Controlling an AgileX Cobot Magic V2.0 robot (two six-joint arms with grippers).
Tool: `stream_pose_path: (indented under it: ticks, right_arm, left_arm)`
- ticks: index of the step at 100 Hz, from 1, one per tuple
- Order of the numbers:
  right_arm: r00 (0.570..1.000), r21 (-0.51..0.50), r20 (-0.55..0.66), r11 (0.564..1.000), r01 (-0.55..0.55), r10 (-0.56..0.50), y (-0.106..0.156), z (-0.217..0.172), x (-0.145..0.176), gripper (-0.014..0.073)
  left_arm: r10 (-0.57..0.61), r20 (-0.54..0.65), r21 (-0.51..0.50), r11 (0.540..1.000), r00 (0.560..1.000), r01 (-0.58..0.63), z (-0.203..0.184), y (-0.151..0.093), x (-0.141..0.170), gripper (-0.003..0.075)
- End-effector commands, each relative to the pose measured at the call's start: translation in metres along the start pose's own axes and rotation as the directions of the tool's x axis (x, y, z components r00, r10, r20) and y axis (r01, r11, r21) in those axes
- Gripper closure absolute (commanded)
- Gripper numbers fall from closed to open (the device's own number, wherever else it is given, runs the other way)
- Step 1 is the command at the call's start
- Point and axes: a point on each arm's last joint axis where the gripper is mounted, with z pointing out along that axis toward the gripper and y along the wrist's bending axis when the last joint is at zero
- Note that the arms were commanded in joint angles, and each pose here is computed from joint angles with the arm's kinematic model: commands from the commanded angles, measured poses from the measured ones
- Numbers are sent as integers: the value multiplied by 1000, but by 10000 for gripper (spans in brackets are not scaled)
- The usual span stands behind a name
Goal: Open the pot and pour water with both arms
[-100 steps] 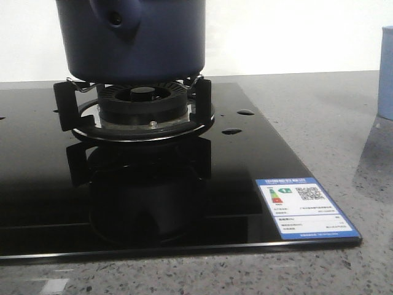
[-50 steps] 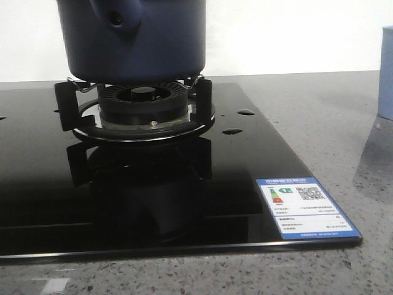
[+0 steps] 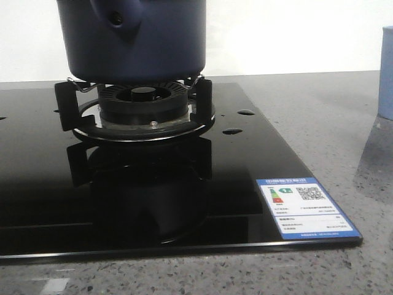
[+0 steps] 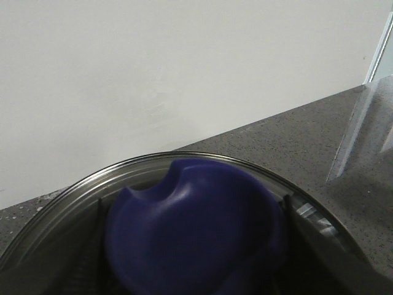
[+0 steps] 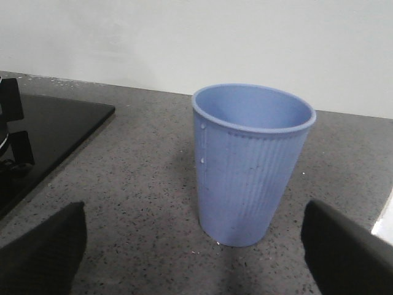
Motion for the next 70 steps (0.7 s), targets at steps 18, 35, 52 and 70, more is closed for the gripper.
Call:
stream_pose_path:
  ticks: [18,35,52,70]
  right_arm:
    - [997,-15,78,1000,-4,5,0,1,-13,-48]
    - [997,-15,78,1000,-4,5,0,1,-13,-48]
    - [997,-15,78,1000,-4,5,0,1,-13,-48]
    - [997,-15,78,1000,-4,5,0,1,-13,-48]
  left_arm:
    - [-11,118,-1,1000,993,12,-15,-3,-29,352]
    - [-6,114,0,1000,993,6,-15,-3,-28,352]
    - [-4,113,1,1000,994,4,-15,-3,-28,333]
    - [25,127,0,1000,992,-25,-19,-3,-32,139]
